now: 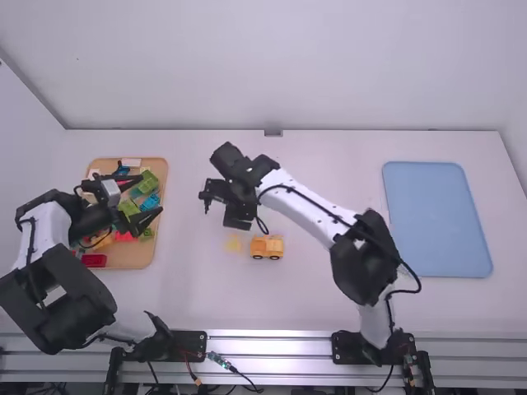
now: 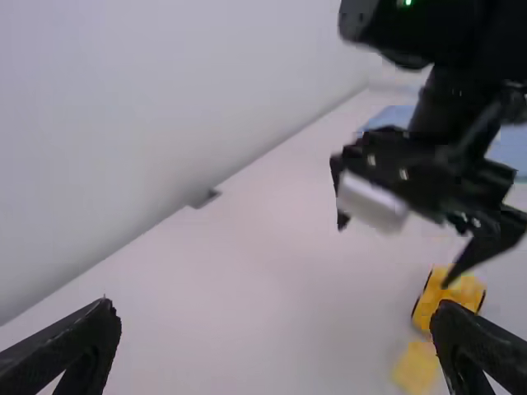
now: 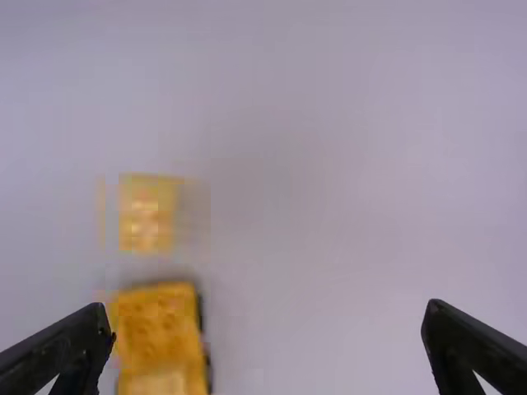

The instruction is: Assemble lego blocks to make yellow taxi

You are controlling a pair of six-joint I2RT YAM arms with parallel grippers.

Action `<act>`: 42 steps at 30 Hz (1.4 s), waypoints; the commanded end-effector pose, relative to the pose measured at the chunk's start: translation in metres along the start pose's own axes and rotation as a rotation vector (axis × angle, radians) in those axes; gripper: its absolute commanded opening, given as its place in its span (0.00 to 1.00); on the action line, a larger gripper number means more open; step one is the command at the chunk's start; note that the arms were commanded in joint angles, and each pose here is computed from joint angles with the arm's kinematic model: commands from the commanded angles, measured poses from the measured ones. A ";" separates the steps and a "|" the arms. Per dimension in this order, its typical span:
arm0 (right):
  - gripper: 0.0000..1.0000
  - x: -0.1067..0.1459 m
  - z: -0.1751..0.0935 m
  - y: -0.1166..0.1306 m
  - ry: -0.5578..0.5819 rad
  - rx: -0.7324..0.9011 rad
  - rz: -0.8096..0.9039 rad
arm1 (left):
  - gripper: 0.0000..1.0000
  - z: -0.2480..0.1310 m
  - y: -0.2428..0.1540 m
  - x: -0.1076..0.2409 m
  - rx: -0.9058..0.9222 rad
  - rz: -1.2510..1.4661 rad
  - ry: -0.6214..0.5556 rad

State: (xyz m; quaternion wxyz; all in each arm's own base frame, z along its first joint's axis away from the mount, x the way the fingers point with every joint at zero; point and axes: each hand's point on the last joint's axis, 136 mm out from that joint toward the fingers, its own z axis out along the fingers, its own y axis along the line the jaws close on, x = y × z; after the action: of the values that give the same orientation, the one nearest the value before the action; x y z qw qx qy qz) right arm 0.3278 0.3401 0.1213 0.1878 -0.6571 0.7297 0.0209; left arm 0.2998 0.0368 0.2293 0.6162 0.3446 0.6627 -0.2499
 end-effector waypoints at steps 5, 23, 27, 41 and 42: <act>0.99 0.056 -0.014 -0.031 0.014 0.094 0.202 | 0.99 0.025 -0.023 0.010 0.137 0.056 0.080; 0.99 0.124 0.004 0.029 -0.501 -0.064 0.182 | 0.99 0.122 -0.124 0.111 0.522 0.268 0.332; 0.99 0.130 0.008 0.053 -0.643 -0.102 0.107 | 0.99 0.126 -0.126 0.140 0.463 0.179 0.340; 0.99 0.133 0.038 0.090 -0.698 -0.148 0.044 | 0.99 0.135 -0.139 0.191 0.552 0.150 0.372; 0.99 0.132 0.043 0.092 -0.701 -0.160 0.040 | 0.99 0.135 -0.139 0.195 0.559 0.156 0.371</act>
State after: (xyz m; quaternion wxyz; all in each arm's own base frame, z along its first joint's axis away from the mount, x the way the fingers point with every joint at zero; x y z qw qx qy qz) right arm 0.2522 0.2381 0.0344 0.3936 -0.6074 0.6272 0.2876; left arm 0.2793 -0.1227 0.0103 0.3795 0.5793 0.6545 -0.3034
